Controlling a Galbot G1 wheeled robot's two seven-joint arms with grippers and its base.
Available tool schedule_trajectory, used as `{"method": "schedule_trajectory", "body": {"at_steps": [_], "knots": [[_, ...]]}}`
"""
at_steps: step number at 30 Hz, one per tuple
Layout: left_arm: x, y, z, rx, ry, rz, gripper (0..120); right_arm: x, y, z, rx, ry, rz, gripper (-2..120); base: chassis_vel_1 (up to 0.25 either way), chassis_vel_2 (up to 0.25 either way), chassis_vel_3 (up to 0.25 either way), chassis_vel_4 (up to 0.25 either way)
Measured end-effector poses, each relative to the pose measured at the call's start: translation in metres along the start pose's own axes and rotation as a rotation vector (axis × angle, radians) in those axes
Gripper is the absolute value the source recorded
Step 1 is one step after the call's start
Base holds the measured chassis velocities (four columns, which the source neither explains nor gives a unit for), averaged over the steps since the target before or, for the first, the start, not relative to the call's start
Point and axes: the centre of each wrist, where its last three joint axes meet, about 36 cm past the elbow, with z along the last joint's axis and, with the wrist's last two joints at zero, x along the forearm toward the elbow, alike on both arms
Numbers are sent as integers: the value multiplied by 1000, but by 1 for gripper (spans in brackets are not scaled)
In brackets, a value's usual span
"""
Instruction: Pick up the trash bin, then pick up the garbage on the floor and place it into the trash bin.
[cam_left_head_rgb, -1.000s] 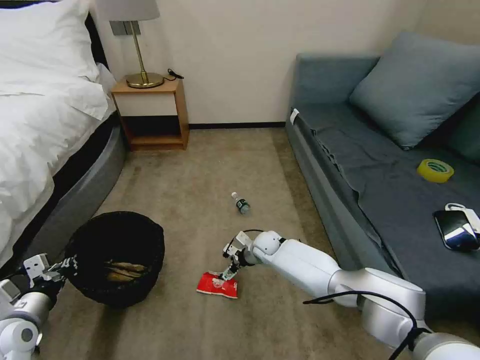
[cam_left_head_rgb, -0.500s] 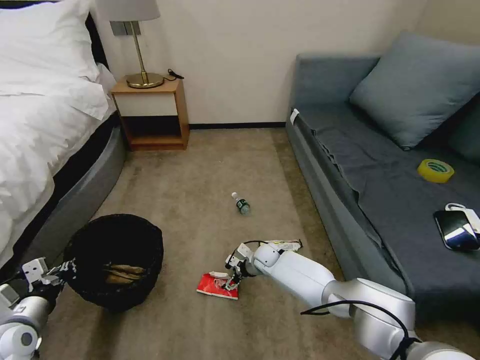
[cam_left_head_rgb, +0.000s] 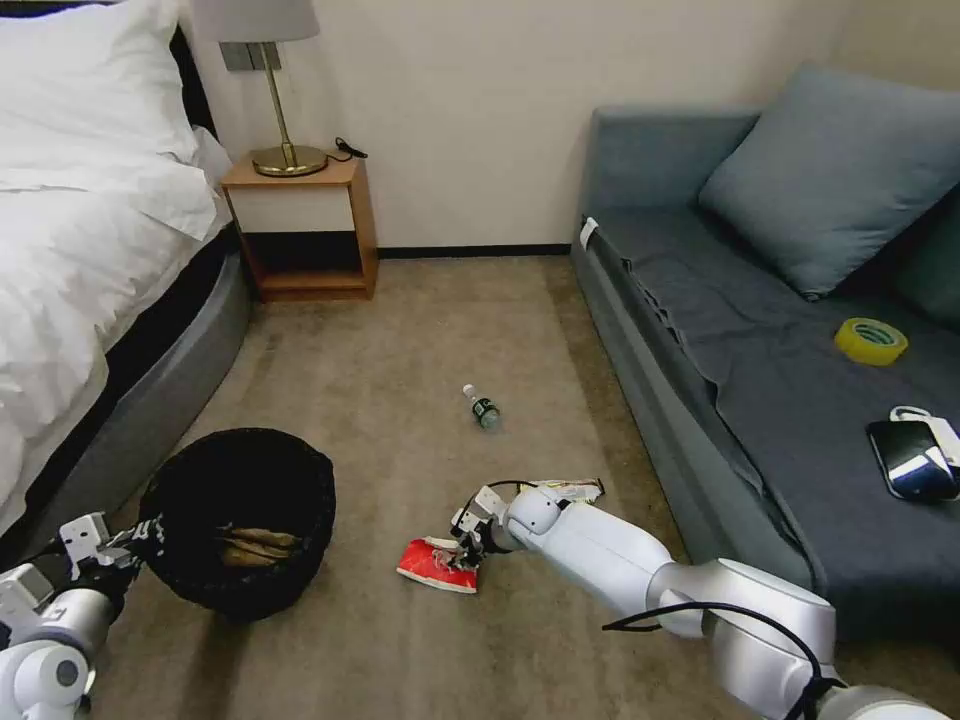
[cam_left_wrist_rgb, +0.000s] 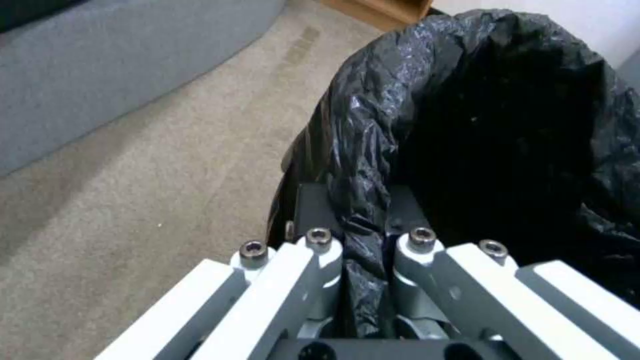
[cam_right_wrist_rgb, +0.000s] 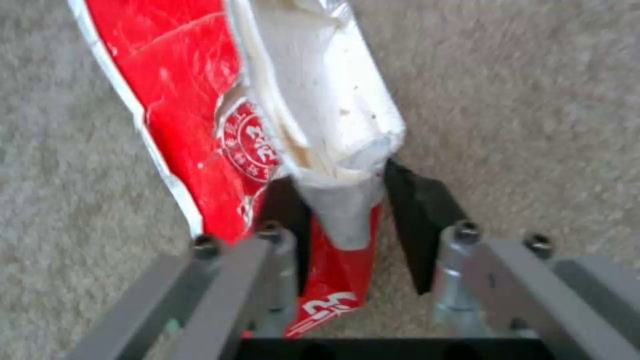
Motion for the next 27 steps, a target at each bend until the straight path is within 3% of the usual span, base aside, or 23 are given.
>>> {"method": "schedule_trajectory", "body": {"at_steps": [8, 17, 27], "knots": [[-3, -5, 1, -2, 4, 13, 4, 15, -8, -7, 9, -48, 7, 0, 0, 0, 0, 0], [-6, -11, 2, -9, 19, 28, 4, 55, -30, -35, -16, -182, 94, 0, 0, 0, 0, 0], [-11, -20, -3, -17, 45, 61, 4, 157, -71, -75, -36, -450, 298, 0, 0, 0, 0, 0]]}}
